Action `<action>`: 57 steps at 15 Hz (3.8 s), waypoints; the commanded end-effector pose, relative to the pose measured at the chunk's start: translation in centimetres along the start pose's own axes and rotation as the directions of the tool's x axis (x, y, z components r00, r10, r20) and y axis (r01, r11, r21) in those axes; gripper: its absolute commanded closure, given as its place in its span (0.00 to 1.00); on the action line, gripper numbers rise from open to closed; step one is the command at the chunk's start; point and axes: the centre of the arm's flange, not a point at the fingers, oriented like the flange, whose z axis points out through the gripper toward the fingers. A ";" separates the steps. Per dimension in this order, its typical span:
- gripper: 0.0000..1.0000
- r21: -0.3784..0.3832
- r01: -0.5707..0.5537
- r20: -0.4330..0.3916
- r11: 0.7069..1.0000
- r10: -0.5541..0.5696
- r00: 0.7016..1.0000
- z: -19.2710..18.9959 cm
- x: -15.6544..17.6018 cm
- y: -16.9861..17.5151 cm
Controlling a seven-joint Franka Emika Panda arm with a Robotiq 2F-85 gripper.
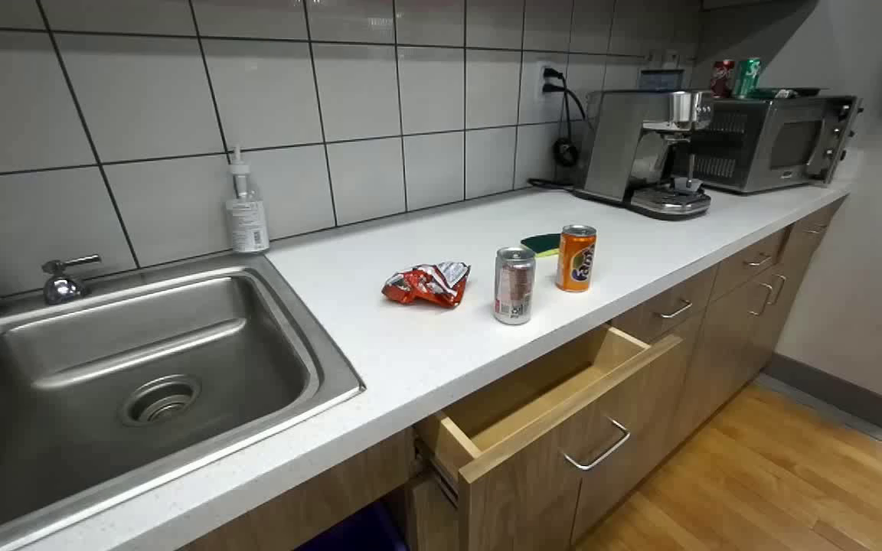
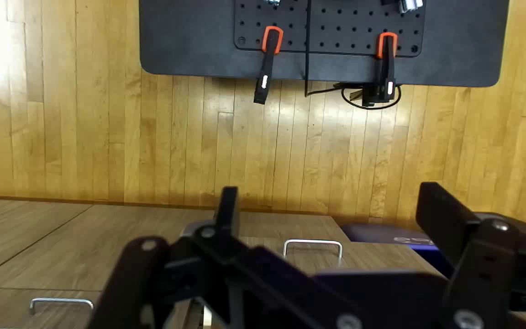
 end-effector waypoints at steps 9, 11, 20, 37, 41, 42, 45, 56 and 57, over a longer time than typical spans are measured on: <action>0.00 0.000 0.000 0.000 1.000 0.000 1.000 0.0 0.0 0.0; 0.00 0.000 0.000 0.000 1.000 0.000 1.000 0.0 0.0 0.0; 0.00 -0.043 -0.053 -0.025 0.998 0.052 0.998 0.8 0.7 -0.5; 0.00 -0.118 -0.108 -0.138 0.987 0.092 0.986 6.3 7.8 -2.3; 0.00 -0.147 -0.098 -0.147 0.984 0.077 0.986 7.6 9.9 -1.8; 0.00 -0.156 -0.095 -0.150 0.983 0.072 0.986 8.0 10.5 -1.7; 0.00 -0.184 -0.084 -0.153 0.979 0.056 0.987 9.2 12.4 -1.9; 0.00 -0.205 -0.115 -0.167 0.972 0.081 0.983 13.6 19.1 -4.4; 0.00 -0.206 -0.116 -0.168 0.972 0.082 0.982 13.9 19.5 -4.5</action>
